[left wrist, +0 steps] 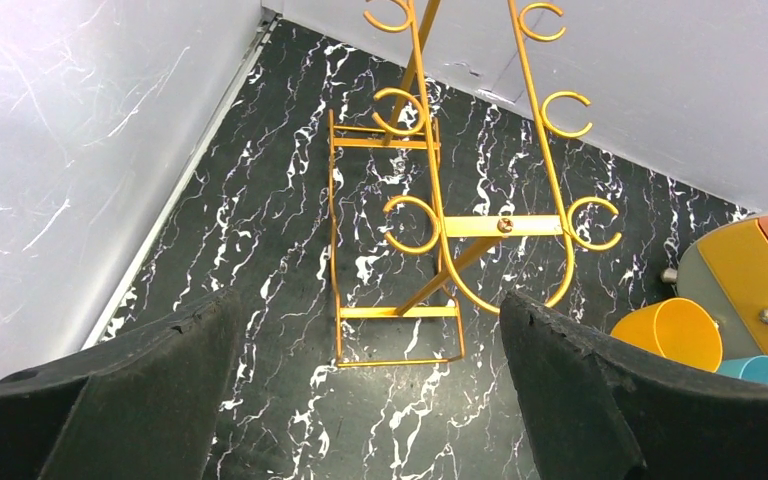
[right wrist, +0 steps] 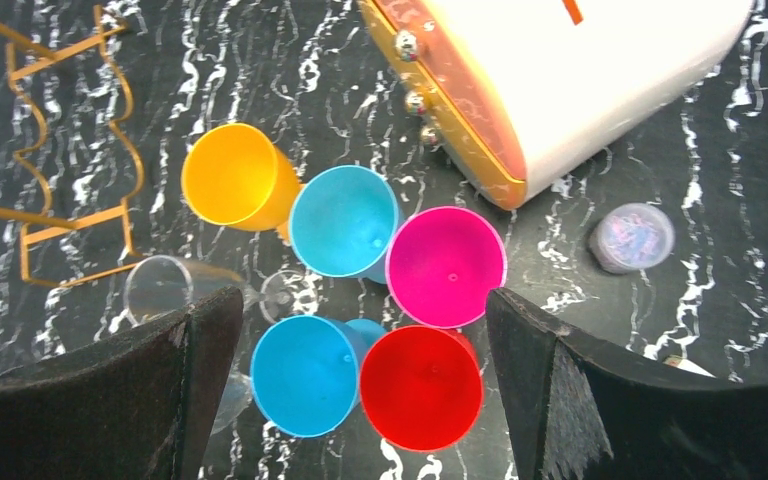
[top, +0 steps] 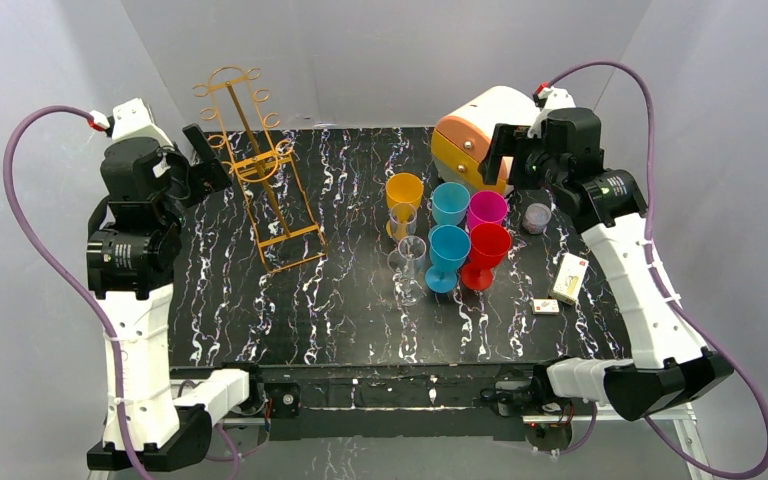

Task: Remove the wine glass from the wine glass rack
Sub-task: Reset both arms

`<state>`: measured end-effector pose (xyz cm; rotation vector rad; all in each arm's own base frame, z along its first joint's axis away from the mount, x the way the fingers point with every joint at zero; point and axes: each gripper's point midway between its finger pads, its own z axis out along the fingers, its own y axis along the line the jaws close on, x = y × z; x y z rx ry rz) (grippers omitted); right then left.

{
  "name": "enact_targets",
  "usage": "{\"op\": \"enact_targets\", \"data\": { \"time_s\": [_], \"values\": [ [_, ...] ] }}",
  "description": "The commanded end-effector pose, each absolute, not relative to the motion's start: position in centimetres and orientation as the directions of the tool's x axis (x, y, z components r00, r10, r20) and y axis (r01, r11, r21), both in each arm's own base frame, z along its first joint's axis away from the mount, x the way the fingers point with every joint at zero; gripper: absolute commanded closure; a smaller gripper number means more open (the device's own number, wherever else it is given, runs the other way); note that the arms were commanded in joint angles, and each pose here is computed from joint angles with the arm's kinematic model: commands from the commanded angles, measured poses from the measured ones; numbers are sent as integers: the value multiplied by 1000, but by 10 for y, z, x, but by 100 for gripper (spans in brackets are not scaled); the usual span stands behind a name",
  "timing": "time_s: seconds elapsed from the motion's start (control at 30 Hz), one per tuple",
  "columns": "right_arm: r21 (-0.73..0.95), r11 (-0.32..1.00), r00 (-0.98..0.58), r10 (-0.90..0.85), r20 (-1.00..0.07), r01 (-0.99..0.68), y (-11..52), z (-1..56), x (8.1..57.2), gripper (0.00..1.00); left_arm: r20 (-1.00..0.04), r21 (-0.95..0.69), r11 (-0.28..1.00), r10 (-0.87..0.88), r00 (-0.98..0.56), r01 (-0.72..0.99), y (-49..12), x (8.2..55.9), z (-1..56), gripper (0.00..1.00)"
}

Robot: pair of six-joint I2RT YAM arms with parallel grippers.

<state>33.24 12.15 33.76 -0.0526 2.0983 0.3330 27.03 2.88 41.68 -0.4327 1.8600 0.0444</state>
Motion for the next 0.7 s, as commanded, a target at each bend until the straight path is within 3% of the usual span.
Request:
{"op": "enact_targets", "data": {
  "time_s": [0.0,0.67],
  "values": [
    [300,919,-445,165,-880,-254,136,374,325,1,-924,-202,937,-278,-261,-285,23,267,414,2],
    [322,893,-474,146,-868,-314,148,375,318,1,-926,-197,938,-274,-260,-284,23,267,416,2]
  ]
}}
